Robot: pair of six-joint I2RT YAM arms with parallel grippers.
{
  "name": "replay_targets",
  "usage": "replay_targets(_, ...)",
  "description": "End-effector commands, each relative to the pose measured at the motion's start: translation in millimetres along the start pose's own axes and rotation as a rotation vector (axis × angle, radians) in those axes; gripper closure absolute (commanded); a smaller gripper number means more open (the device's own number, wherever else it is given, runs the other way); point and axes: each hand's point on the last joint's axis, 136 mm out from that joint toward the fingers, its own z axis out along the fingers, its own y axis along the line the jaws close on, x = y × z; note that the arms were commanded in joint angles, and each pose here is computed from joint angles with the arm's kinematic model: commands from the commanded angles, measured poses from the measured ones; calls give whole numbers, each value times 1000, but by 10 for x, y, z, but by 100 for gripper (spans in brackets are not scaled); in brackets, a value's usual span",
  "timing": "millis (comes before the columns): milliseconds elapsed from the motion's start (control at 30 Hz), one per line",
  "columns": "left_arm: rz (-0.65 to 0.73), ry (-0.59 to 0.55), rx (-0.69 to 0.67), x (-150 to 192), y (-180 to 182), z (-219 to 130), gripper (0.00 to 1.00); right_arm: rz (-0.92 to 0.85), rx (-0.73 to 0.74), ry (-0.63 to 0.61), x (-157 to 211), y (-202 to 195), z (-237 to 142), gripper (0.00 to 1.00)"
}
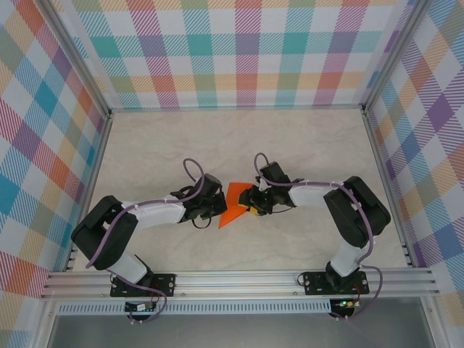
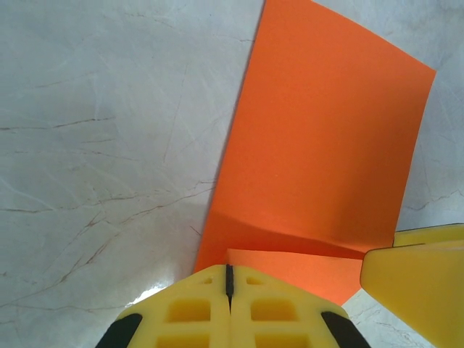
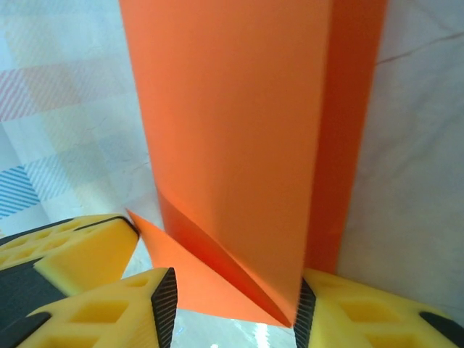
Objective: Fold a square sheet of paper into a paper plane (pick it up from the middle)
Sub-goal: Fourth fold the wing at the center of the table.
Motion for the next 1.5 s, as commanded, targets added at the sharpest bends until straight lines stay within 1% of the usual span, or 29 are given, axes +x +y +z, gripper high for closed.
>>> replay_targets(0, 1, -1, -27, -35, 49, 9, 98, -50, -82, 29, 19, 164, 27, 56)
replay_targets(167, 5, 3, -32, -31, 54, 23, 98, -96, -130, 42, 44, 238, 30, 61)
replay_targets(267, 5, -2, -35, -46, 53, 17, 98, -112, -136, 56, 57, 237, 52, 66)
replay_targets(400, 10, -8, -48, -76, 57, -11, 98, -109, -117, 66, 55, 192, 88, 81)
replay_targets(533, 23, -16, -64, -111, 53, -90, 96, -101, -76, 38, 19, 144, 59, 94)
replay_targets(567, 29, -24, -68, -135, 45, -124, 94, -95, -61, 28, 8, 135, 36, 96)
replay_targets(633, 50, -46, -79, -190, 32, -228, 88, -77, -16, -3, -19, 101, -34, 97)
replay_targets(667, 62, -56, -85, -212, 32, -275, 82, -65, 6, -15, -35, 82, -70, 97)
replay_targets(800, 130, -97, -60, -296, -62, -520, 51, -6, 97, -56, -50, 33, -241, 97)
replay_targets(833, 147, -113, -45, -325, -105, -590, 45, 9, 105, -66, -55, 42, -284, 97)
replay_targets(933, 189, -137, -32, -356, -140, -760, 31, 18, 92, -83, -71, 162, -386, 97)
replay_targets(1033, 218, -156, 8, -379, -222, -868, 20, 26, 97, -106, -107, 273, -495, 97)
replay_targets(1100, 232, -162, 37, -379, -278, -916, 7, 35, 105, -118, -125, 323, -551, 97)
replay_targets(1167, 237, -174, 53, -388, -302, -962, 3, 24, 100, -121, -132, 404, -584, 97)
replay_targets(1200, 241, -178, 56, -385, -300, -979, 2, 23, 110, -124, -133, 427, -600, 97)
replay_targets(1233, 248, -205, 81, -432, -361, -1012, 2, 24, 123, -125, -136, 433, -609, 97)
replay_targets(1367, 268, -240, 92, -465, -369, -1072, 2, 13, 159, -154, -204, 484, -646, 97)
replay_targets(1467, 290, -261, 91, -479, -354, -1102, 2, 1, 155, -160, -249, 568, -628, 97)
